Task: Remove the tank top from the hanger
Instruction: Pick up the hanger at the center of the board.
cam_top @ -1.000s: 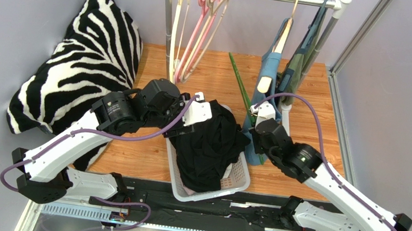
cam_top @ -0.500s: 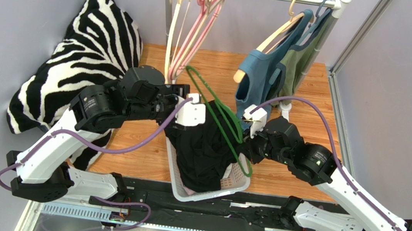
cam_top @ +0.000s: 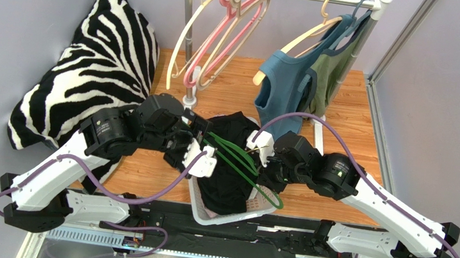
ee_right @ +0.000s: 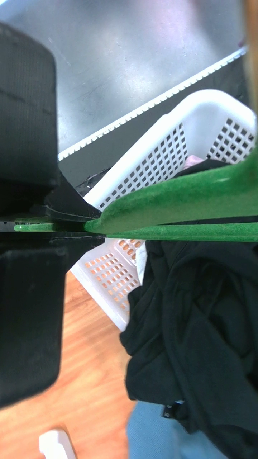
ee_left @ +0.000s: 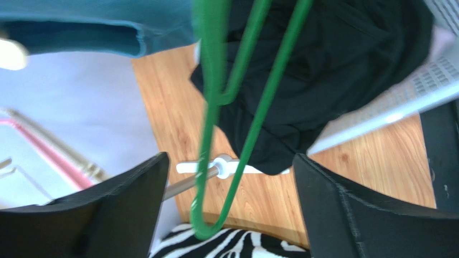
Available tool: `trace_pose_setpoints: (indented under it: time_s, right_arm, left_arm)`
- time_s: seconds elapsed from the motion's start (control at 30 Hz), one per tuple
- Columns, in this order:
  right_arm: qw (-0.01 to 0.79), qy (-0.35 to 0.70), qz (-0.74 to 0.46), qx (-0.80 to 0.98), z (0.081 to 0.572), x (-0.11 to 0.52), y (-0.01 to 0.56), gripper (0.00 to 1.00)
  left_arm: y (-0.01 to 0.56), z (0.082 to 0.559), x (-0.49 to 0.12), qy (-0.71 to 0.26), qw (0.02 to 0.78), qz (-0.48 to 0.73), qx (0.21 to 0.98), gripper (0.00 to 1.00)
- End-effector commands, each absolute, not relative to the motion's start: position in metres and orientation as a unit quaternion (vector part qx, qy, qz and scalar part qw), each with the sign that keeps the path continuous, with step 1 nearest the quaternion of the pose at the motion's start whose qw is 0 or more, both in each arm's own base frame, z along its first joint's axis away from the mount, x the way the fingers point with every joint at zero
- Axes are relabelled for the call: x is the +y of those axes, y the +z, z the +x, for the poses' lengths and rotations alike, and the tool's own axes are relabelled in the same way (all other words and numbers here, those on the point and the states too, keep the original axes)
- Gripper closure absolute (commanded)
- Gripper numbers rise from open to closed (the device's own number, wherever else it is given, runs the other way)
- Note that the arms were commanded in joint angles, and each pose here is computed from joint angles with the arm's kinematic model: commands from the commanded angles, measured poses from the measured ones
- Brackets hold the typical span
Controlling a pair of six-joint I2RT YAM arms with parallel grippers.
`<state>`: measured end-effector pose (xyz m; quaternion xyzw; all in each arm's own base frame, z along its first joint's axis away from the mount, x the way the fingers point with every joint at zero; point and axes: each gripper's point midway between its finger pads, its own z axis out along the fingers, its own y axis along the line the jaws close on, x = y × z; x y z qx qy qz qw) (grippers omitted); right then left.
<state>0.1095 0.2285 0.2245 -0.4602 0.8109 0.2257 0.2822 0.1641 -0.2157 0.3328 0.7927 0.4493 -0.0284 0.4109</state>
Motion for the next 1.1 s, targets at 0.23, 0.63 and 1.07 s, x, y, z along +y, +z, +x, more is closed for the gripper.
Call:
trace_pose_setpoints:
  time_s: [0.23,0.63,1.07]
  right_arm:
    - [0.314,0.211,-0.524,0.763,0.103,0.243,0.244,1.00]
    - [0.320,0.177,-0.536,0.761,0.105,0.239,0.238,1.00]
    - [0.411,0.173,-0.495,0.745,0.123,0.234,0.265,0.22]
  left_arm:
    - [0.303,0.140,-0.226,-0.087,0.358,0.824,0.431,0.01]
    - [0.288,0.137,-0.234,-0.114,0.340,0.809,0.465,0.77]
    - [0.285,0.133,-0.231,-0.128,0.342,0.789,0.494,1.00]
